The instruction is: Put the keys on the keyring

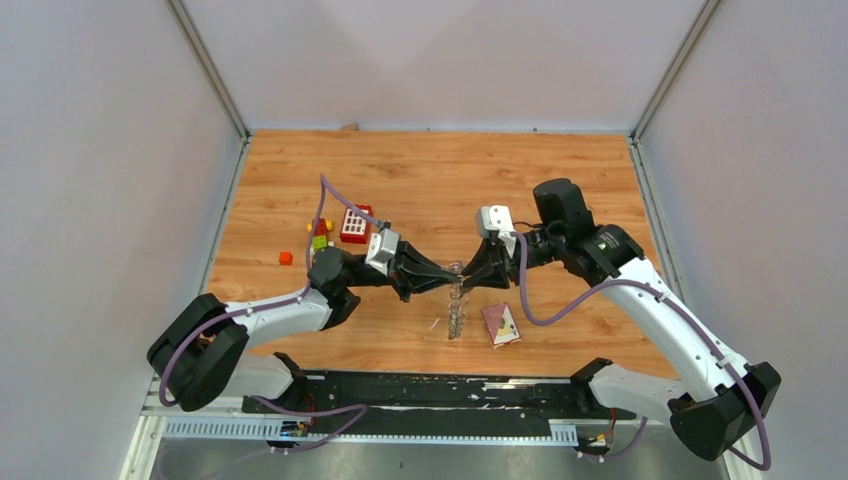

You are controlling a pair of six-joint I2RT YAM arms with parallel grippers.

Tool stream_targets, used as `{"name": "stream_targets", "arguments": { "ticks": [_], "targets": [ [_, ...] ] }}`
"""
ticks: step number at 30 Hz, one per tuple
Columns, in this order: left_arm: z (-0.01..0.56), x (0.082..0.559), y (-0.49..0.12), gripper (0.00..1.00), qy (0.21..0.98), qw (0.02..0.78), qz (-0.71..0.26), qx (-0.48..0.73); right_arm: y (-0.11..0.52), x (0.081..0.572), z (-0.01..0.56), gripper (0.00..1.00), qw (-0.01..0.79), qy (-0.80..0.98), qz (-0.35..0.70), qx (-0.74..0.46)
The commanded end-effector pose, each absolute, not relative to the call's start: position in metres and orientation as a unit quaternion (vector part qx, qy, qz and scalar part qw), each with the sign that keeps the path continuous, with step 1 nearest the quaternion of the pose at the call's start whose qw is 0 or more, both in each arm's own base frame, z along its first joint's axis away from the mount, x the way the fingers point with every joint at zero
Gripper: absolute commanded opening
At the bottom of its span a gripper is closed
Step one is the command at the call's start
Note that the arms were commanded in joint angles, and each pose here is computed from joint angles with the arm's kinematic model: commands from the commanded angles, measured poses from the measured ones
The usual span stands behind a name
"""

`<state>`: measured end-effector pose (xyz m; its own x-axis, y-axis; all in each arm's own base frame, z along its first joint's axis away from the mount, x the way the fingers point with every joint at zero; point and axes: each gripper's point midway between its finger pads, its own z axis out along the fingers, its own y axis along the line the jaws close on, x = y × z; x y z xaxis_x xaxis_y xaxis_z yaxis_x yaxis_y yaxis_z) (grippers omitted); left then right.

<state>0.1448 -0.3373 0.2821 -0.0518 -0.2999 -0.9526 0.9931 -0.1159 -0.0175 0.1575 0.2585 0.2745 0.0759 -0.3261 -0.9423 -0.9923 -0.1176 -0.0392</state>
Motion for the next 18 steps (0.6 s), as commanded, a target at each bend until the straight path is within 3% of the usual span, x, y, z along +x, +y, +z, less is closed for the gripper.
{"name": "stream_targets", "arguments": {
  "ticks": [1, 8, 16, 18],
  "targets": [
    [0.297, 0.146, -0.334, 0.0, 0.372, 0.562, -0.599, 0.433, 0.263, 0.158, 0.282, 0.21, 0.403, 0.518, 0.437, -0.615],
    [0.295, 0.146, -0.335, 0.0, 0.374, 0.561, -0.597, 0.434, 0.262, 0.158, 0.282, 0.0, 0.408, 0.518, 0.433, -0.615],
    [0.289, 0.151, -0.336, 0.0, 0.381, 0.567, -0.579, 0.445, 0.255, 0.166, 0.282, 0.0, 0.416, 0.538, 0.391, -0.62],
    [0.285, 0.154, -0.338, 0.07, 0.387, 0.567, -0.568, 0.455, 0.252, 0.169, 0.281, 0.0, 0.413, 0.546, 0.375, -0.625]
  ]
}}
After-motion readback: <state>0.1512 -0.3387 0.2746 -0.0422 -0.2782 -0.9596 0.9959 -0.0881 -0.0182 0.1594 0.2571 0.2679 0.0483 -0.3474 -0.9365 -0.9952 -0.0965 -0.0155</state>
